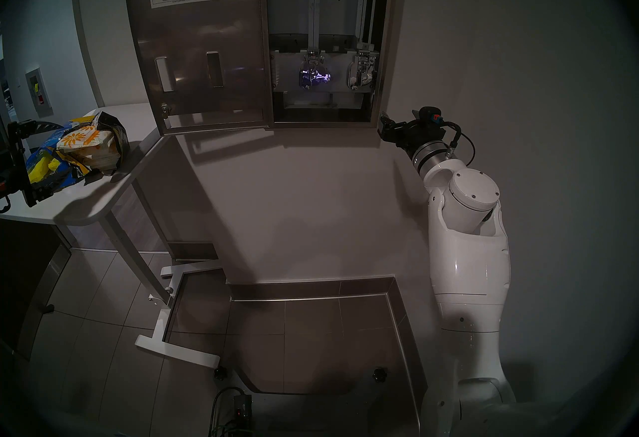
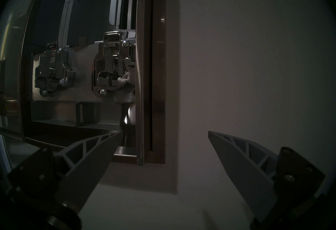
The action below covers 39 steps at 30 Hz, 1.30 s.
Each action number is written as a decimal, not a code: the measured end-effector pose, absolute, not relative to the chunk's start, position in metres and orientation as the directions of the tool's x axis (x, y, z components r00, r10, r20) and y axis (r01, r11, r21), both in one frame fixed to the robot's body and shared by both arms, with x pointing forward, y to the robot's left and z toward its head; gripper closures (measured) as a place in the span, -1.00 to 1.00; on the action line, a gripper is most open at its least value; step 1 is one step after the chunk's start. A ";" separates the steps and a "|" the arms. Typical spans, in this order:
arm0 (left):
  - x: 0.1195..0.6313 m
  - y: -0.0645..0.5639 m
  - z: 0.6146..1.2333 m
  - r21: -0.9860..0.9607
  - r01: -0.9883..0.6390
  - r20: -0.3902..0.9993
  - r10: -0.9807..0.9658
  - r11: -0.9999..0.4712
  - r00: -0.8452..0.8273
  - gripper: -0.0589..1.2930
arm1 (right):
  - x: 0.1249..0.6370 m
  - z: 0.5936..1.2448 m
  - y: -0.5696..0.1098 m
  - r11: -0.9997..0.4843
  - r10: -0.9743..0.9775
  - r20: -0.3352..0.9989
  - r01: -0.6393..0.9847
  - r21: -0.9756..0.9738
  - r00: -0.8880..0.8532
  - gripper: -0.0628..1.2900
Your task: Open the dispenser door, put the pads inside, close the door
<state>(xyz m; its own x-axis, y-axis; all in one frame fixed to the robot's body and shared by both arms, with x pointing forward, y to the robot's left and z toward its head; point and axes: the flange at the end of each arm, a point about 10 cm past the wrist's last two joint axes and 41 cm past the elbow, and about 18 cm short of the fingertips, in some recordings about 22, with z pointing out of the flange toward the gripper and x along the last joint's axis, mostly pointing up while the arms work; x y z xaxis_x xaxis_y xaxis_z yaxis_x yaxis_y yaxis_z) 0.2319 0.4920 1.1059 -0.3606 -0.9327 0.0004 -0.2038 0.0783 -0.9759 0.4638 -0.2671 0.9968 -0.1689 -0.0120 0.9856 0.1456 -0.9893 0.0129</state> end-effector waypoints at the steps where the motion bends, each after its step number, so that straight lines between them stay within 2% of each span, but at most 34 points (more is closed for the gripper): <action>1: 0.232 0.492 1.105 -0.976 -0.203 -0.001 -0.932 0.080 -0.363 -0.89 | 0.464 0.997 -0.267 -0.989 -0.012 0.986 0.146 0.013 -0.169 -0.89; 18: 0.253 0.499 1.087 -0.973 -0.203 -0.036 -0.941 0.110 -0.337 -0.89 | 0.464 0.997 -0.267 -0.989 -0.012 0.986 0.146 0.013 -0.169 -0.89; 39: 0.261 0.495 1.103 -0.982 -0.118 -0.108 -0.947 0.150 -0.303 -0.89 | 0.464 0.997 -0.267 -0.989 -0.013 0.986 0.146 0.012 -0.168 -0.89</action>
